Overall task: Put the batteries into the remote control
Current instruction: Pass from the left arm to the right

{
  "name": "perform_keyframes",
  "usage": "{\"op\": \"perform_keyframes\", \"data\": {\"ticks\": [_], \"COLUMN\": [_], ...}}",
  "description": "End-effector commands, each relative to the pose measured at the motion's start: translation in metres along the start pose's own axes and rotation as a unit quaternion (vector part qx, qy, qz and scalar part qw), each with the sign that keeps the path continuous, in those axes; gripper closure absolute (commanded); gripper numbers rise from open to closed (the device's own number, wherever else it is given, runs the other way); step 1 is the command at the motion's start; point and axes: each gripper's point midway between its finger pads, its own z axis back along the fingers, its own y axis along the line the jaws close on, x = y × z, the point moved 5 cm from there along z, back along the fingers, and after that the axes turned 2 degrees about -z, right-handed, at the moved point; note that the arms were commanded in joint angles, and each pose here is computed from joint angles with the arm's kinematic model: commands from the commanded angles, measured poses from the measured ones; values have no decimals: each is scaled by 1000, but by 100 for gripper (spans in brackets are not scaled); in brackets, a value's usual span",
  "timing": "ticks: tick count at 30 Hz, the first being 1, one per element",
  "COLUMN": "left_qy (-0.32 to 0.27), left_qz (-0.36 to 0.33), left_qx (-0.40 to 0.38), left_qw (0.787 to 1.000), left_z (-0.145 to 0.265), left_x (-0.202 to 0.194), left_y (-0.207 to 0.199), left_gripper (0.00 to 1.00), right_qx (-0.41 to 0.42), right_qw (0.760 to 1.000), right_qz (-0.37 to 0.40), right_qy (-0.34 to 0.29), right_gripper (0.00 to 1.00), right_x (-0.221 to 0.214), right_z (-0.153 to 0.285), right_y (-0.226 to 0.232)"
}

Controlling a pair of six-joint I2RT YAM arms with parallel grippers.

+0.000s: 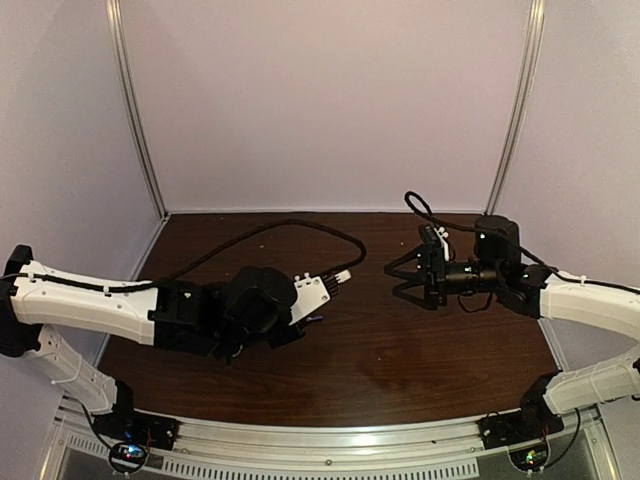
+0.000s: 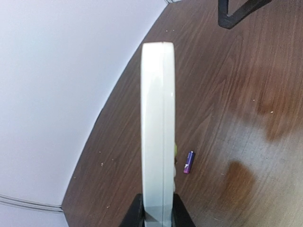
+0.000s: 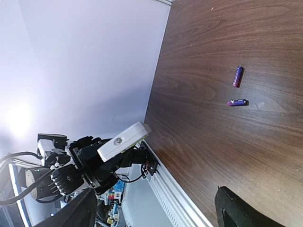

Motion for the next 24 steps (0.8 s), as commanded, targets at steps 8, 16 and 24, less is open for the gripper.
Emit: {"op": "perform_keyframes", "data": {"ticks": [8, 16, 24], "left_qy": [-19, -23, -24], "left_qz": [-87, -135, -168], "left_qx": [75, 91, 107], "left_qw": [993, 986, 980], "left_z": [-4, -6, -8], "left_x": [18, 21, 21], "left_y": [-3, -15, -24], "left_gripper": [100, 100, 100], "right_qx": [72, 75, 100], "right_qw": [994, 989, 982], "right_qz": [-82, -112, -148], "right_qy": [27, 55, 66], "right_gripper": [18, 24, 37], "right_x": [-4, -9, -11], "right_z": [-19, -39, -49], "right_y": [12, 8, 12]}}
